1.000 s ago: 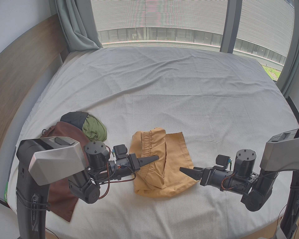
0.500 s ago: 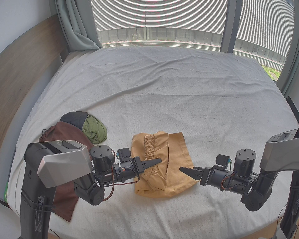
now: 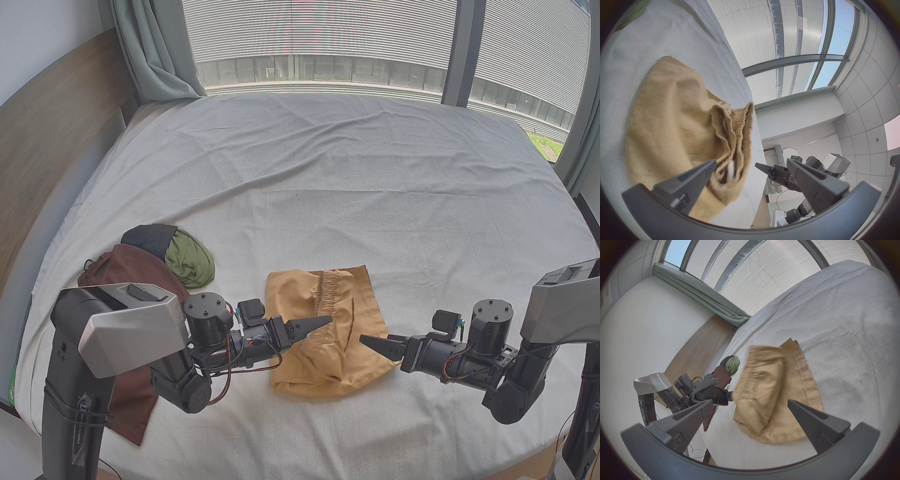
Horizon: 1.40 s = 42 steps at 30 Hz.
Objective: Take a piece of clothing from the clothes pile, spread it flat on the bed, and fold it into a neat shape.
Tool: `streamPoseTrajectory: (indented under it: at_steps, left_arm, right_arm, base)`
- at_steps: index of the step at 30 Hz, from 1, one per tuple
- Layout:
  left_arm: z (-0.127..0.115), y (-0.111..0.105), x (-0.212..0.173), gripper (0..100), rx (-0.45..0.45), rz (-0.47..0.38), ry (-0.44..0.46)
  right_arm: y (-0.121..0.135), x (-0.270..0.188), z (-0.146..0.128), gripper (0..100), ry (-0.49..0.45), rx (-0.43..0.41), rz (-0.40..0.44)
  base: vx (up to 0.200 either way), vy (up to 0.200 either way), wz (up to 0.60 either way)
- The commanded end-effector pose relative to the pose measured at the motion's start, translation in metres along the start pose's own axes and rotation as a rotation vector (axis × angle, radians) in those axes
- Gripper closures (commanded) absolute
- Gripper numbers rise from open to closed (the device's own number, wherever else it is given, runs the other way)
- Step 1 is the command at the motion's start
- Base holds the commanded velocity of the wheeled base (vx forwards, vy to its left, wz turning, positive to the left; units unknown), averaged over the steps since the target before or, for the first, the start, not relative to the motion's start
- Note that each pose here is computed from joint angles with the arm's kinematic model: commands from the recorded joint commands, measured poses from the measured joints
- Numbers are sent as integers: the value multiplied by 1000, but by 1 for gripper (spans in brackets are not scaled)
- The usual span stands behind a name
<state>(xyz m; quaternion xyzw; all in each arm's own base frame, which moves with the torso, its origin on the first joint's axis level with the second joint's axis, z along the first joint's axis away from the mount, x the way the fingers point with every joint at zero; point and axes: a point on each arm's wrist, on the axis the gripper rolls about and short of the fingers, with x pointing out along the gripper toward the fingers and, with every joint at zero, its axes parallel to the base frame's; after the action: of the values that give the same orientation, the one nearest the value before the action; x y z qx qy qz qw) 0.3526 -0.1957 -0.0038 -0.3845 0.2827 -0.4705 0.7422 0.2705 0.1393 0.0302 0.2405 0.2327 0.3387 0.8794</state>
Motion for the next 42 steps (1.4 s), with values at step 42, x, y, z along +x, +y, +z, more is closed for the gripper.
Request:
streamPoseTrajectory:
  at_steps: [42]
  left_arm:
    - [-1, -17, -49, 0, 147, 110, -29]
  right_arm:
    - [-4, 27, 2, 0, -26, -13, 35]
  base:
    - [0, 0, 0]
